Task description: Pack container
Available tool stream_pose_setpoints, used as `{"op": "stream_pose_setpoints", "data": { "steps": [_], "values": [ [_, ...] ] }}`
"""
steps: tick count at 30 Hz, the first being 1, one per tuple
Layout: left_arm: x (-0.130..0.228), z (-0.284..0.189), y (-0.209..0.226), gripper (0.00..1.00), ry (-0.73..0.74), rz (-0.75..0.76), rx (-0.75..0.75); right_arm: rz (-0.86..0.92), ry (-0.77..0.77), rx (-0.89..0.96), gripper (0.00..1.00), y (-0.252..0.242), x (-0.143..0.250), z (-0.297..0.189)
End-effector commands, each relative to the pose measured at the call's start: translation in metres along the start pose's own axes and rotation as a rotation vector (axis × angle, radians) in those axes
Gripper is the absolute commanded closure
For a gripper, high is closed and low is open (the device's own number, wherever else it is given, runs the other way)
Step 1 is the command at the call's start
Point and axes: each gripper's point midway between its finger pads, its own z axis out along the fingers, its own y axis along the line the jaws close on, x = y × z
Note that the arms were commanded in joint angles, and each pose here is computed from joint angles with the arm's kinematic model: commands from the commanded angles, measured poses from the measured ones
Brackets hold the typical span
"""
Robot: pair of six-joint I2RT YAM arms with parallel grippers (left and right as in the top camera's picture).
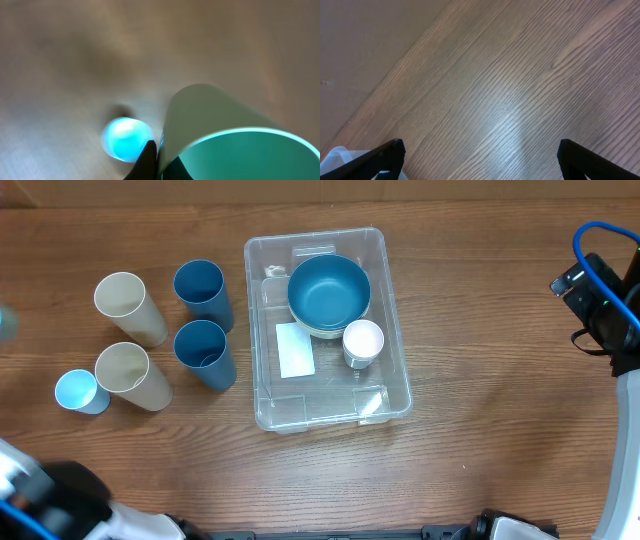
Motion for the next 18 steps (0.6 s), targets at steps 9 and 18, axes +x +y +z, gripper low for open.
{"op": "stream_pose_setpoints", "data": {
  "steps": [9,18],
  "values": [
    [0.334,-0.137,-0.228,0.96,0.176,1.158,0.556,0.007,-0.02,0.0,0.0,0.001,-0.005,-0.004],
    [0.494,-0.024,-0.25,0.96,0.444,1.453,0.405,0.007,-0.021,0.0,0.0,0.0,-0.005,-0.004]
  ]
}}
